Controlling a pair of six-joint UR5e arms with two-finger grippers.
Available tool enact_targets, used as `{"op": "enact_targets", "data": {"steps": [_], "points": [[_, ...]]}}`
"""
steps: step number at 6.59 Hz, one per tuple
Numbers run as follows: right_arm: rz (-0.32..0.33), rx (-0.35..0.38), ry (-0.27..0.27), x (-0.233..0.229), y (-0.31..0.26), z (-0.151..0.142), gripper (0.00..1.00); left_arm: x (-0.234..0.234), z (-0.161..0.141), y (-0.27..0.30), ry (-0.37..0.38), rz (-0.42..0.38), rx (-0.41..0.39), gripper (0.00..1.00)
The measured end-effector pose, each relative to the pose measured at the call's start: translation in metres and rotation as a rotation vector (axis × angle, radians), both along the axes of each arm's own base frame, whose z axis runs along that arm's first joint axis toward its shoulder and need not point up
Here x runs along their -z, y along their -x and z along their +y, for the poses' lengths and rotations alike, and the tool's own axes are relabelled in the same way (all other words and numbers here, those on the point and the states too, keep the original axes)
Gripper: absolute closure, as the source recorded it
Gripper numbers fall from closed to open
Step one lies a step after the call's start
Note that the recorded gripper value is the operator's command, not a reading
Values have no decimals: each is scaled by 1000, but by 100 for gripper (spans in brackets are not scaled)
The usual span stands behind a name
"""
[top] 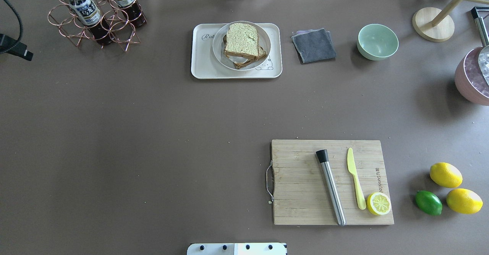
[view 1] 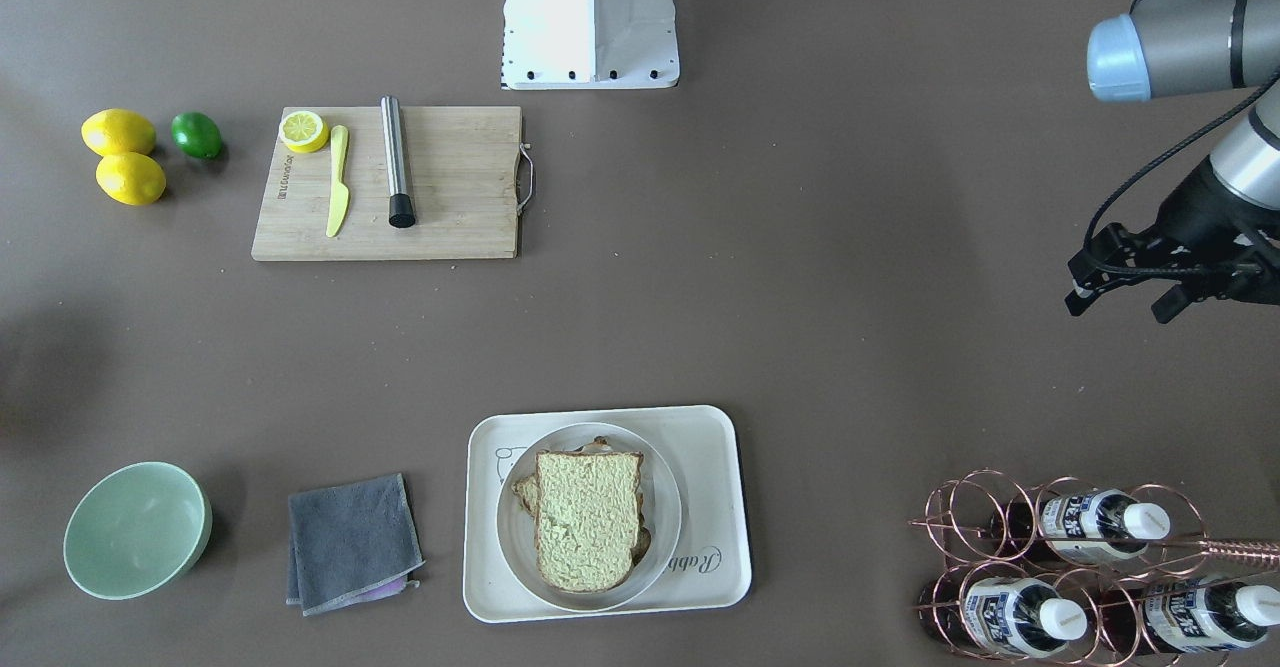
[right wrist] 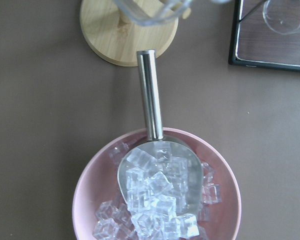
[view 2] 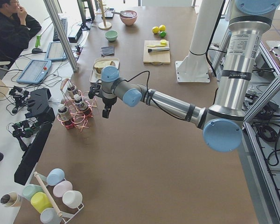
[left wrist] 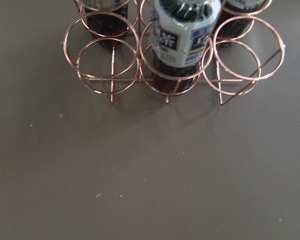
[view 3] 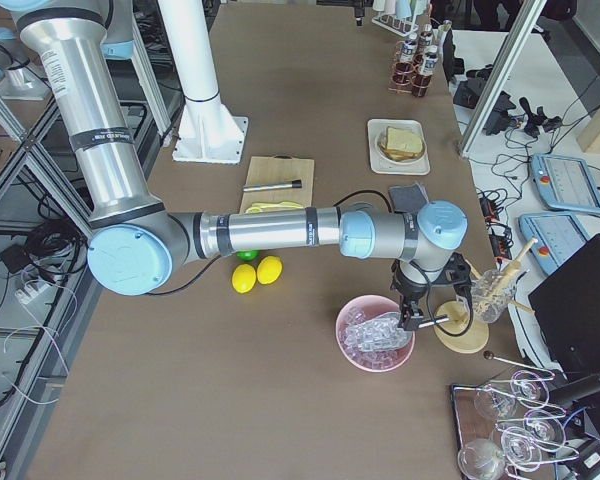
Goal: Make sandwich and place on tray
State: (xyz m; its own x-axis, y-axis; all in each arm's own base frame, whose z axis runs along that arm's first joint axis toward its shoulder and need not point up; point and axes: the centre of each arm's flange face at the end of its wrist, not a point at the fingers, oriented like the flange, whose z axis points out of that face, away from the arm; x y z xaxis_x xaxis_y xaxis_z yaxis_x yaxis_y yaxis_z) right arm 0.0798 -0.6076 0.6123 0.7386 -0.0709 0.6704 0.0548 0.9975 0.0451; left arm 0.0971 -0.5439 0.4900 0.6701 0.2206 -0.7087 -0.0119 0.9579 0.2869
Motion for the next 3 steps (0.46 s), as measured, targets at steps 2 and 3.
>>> {"op": "enact_targets", "data": {"steps": [2,3], "points": [[-14,-28,26,-34,-35,34,0,-53,38,43,19,-20,-24,3],[-21,-41,34,-43,-42,48,0,-74,63,70,45,9,-21,3]]}}
